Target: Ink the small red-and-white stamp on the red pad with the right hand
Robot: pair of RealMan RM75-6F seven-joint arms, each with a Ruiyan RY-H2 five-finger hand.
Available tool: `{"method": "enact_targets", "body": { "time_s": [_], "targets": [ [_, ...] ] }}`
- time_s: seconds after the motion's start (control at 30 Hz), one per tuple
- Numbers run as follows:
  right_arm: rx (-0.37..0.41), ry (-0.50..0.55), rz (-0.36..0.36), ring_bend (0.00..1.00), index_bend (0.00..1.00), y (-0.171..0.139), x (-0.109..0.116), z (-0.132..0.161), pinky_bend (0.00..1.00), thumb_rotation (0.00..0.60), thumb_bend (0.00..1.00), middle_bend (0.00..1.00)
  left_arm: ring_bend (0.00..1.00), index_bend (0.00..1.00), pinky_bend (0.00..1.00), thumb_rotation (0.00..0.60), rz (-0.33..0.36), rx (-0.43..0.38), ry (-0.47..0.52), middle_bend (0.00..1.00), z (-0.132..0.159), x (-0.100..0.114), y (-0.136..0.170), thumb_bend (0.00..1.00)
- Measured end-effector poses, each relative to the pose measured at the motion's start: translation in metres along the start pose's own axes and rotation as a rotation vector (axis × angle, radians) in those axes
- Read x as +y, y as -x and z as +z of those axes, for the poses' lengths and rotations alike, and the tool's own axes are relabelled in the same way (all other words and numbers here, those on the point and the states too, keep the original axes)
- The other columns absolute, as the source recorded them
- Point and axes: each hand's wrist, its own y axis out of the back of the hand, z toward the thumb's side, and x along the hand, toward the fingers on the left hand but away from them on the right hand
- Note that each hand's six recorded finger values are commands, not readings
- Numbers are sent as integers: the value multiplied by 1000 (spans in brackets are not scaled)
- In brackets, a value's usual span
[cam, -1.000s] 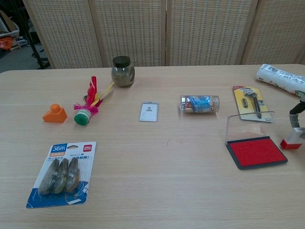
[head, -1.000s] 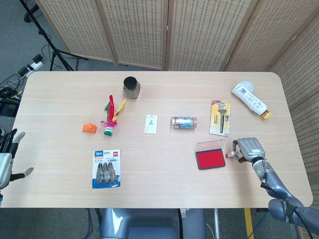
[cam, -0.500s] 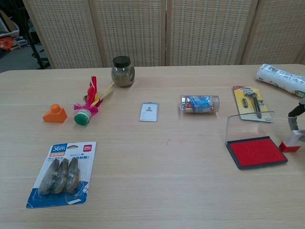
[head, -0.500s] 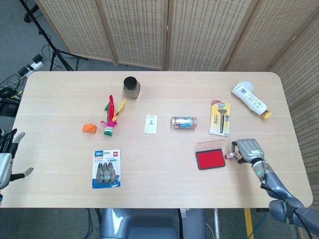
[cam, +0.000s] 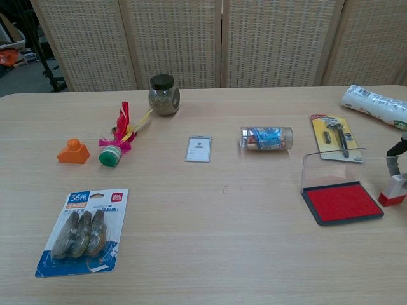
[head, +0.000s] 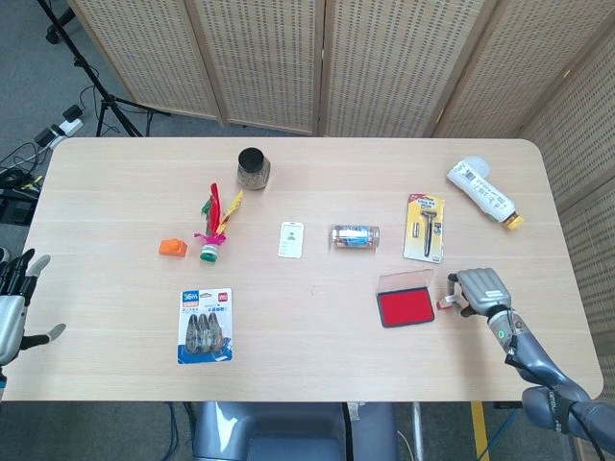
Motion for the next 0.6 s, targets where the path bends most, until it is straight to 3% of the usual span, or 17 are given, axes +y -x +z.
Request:
{"method": "enact_targets", "body": {
  "time_s": [0.6],
  "targets": [
    [8, -25, 2, 992, 420, -7, -1, -2, 1000, 600, 388, 964, 0, 0, 0, 600, 2, -3, 2, 0, 0, 1, 1, 0]
  ]
}}
